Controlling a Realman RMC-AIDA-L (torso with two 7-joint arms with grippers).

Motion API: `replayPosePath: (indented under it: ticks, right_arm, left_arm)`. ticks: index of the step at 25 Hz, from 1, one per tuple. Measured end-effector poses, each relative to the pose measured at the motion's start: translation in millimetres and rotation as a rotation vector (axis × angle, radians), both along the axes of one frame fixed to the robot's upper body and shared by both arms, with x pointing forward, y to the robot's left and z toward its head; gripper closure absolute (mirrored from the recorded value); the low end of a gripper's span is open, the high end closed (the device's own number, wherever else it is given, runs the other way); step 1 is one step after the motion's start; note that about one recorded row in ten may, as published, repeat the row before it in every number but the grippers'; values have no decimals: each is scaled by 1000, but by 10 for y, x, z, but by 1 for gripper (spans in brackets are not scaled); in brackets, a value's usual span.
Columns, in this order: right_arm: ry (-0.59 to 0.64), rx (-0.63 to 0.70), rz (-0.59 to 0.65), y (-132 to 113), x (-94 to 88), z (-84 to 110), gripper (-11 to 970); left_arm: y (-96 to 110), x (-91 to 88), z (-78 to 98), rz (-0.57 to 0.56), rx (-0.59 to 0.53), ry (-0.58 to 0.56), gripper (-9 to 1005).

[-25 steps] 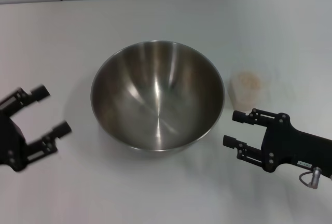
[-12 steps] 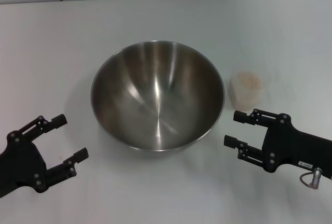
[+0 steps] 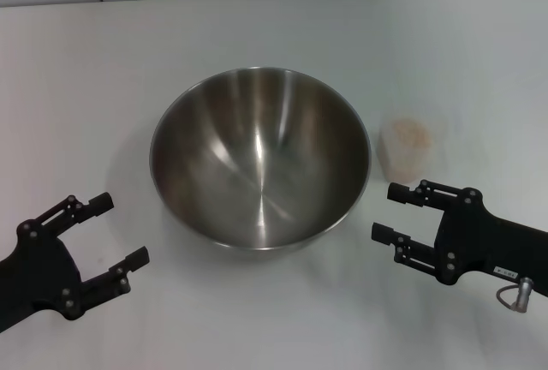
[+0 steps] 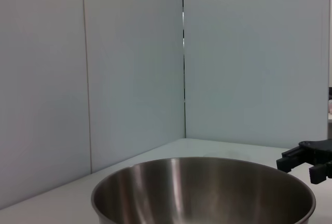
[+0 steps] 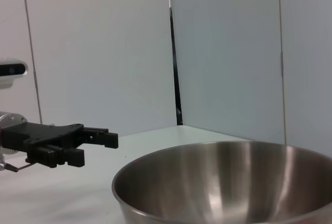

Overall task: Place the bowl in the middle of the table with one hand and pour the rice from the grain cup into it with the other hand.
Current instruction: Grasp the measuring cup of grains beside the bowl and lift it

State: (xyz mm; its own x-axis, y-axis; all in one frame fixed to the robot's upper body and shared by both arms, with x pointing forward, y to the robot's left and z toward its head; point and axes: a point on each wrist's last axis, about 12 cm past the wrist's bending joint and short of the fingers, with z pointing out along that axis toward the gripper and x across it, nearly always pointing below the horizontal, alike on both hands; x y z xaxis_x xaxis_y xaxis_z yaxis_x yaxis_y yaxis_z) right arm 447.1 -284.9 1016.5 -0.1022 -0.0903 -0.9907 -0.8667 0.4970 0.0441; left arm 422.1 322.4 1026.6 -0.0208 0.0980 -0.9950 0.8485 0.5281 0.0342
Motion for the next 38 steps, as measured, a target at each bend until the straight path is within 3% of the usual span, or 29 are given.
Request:
replayPosePath:
  ticks: [5,10,15,18,19,21,26,38]
  right_arm:
    - [3,0,-3,-5,-14,-8,383]
    - [-5,65,-51,-3,-143,-27,382]
    - [-113,140,-240,1,-400,-90,382]
    - [-159,178,-414,-26,-529,-120,382]
    - [-159,178,-414,-26,-529,-120,383]
    - [-179,176,-531,-51,-579,-150,383]
    - [-179,138,-670,-101,-612,-215,383]
    - [-86,76,-769,-155,-488,-342,383]
  left_arm:
    - [-20,2,-5,0,-3,0,198]
    - [-31,17,-6,2,-5,1,198]
    - [-33,19,-6,5,-9,6,198]
    - [-36,22,-5,2,-9,7,199]
    - [-36,22,-5,2,-9,7,199]
    - [-27,24,-2,1,-7,7,199]
    - [7,29,19,-5,-4,4,199]
    - [22,20,20,0,-6,5,200]
